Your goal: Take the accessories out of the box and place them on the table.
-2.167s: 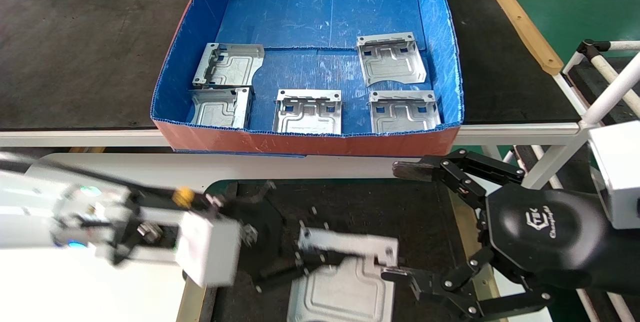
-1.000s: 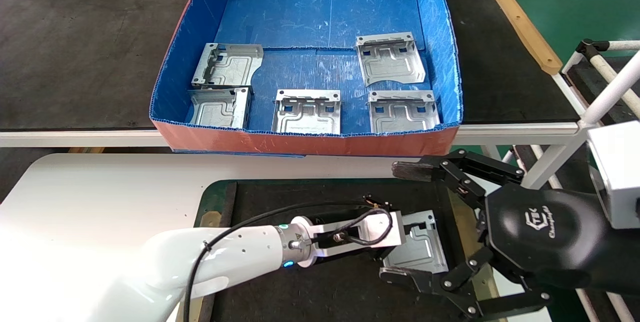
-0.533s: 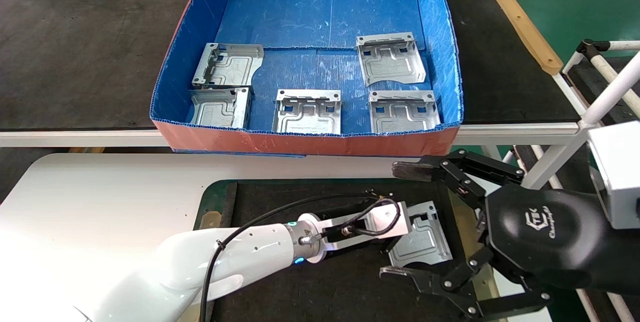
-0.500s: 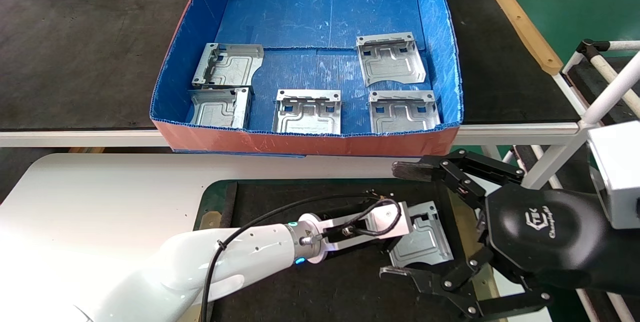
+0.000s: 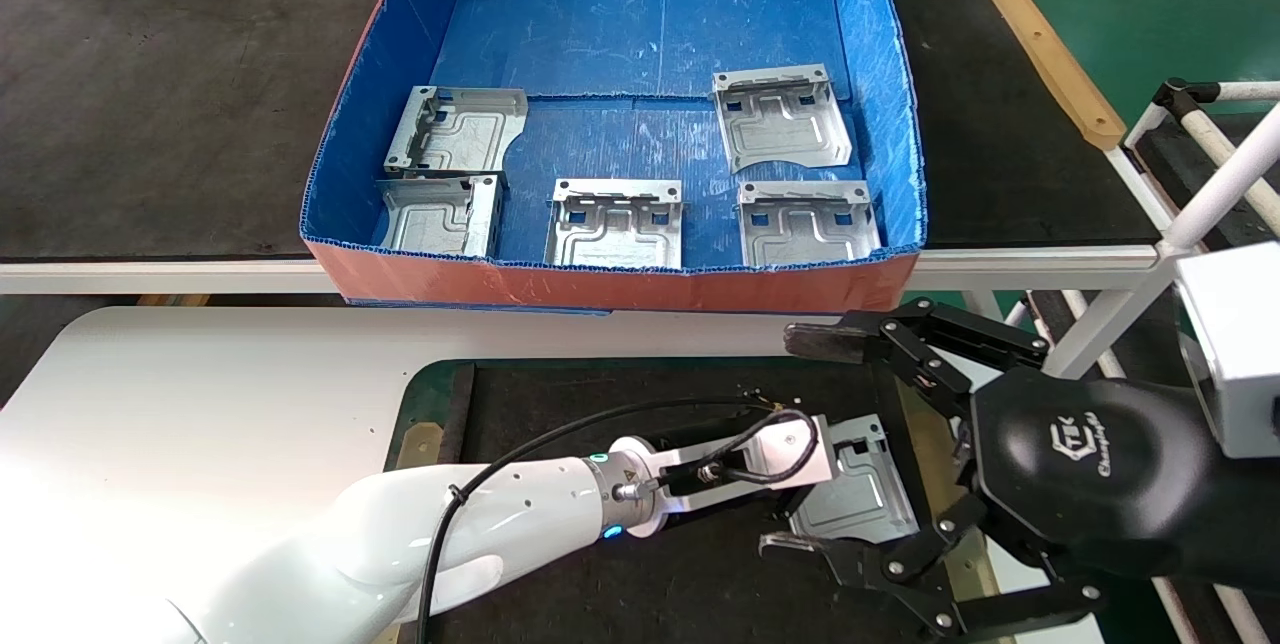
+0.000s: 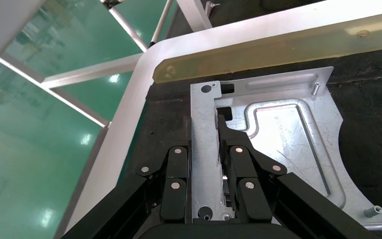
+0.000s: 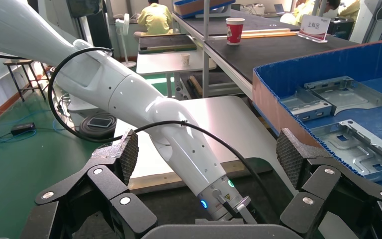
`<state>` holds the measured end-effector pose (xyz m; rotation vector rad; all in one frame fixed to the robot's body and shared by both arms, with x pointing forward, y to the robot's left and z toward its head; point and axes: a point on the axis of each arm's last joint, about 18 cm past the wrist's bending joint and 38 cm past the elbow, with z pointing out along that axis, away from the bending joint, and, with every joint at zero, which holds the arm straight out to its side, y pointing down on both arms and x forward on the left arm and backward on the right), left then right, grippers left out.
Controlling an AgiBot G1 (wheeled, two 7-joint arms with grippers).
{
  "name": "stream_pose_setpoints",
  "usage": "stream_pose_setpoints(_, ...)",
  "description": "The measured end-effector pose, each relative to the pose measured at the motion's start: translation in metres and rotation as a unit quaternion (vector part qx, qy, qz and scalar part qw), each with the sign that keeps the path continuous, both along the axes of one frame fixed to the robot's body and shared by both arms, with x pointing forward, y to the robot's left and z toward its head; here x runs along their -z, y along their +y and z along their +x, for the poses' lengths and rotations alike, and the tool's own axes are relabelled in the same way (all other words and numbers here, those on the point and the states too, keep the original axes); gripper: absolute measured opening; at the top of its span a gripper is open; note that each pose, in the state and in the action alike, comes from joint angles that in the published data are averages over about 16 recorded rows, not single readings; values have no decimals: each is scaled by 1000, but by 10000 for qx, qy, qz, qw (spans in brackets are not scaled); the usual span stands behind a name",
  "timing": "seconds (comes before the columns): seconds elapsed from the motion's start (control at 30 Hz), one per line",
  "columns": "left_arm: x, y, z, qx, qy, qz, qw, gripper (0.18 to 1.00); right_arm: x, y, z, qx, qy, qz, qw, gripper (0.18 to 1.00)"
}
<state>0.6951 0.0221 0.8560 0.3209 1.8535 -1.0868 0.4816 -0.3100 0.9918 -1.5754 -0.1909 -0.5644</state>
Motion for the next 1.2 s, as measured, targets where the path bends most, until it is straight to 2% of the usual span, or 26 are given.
stream_pose_setpoints(0.43,-1,1,2,-53,47,-34,10000,300,0,0,0,1,1,1,10000,1001)
stream_pose_setpoints(0.63,0,1,2,-43,45,-28,10000,355,0,0,0,1,1,1,10000,1001)
stream_pose_setpoints(0.93,-1,3,0,-16,87,-72,9999,514,0,0,0,1,1,1,10000,1001)
stream_pose_setpoints(1.2,-7,20,-6,104,386,-421,9983,687,0,0,0,1,1,1,10000,1001)
